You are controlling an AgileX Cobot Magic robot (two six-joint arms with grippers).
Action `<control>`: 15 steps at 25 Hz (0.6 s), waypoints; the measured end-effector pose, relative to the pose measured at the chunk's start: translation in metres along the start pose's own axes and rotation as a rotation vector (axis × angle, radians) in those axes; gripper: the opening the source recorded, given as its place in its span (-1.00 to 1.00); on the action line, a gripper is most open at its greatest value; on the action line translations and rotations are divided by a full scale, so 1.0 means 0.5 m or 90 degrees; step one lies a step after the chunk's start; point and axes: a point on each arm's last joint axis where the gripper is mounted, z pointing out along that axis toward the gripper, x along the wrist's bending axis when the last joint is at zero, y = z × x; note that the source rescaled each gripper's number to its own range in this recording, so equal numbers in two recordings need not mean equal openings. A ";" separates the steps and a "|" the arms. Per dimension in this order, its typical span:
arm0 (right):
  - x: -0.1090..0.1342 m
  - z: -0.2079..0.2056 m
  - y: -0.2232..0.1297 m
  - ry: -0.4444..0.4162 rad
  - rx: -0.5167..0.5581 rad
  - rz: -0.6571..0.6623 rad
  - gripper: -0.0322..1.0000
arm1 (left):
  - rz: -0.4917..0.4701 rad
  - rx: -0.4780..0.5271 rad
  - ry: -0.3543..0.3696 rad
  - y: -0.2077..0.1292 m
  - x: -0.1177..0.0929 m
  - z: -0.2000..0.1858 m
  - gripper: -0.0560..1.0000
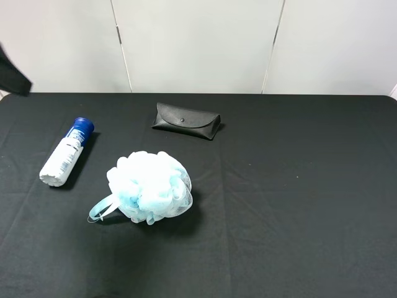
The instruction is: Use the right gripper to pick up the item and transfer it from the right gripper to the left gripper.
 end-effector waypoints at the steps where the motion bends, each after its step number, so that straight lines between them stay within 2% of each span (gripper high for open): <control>1: 0.000 0.000 0.000 0.000 0.000 0.000 1.00 | 0.001 0.003 -0.003 -0.010 -0.005 -0.015 1.00; 7: 0.000 0.000 0.000 0.000 0.000 0.000 1.00 | -0.023 0.013 -0.011 -0.071 -0.028 -0.091 1.00; 11: 0.000 0.000 0.000 0.000 0.000 0.000 1.00 | -0.033 -0.005 0.015 -0.116 -0.035 -0.140 1.00; 15: 0.000 0.000 0.000 0.000 0.000 0.000 1.00 | -0.027 -0.090 0.038 -0.162 -0.047 -0.196 1.00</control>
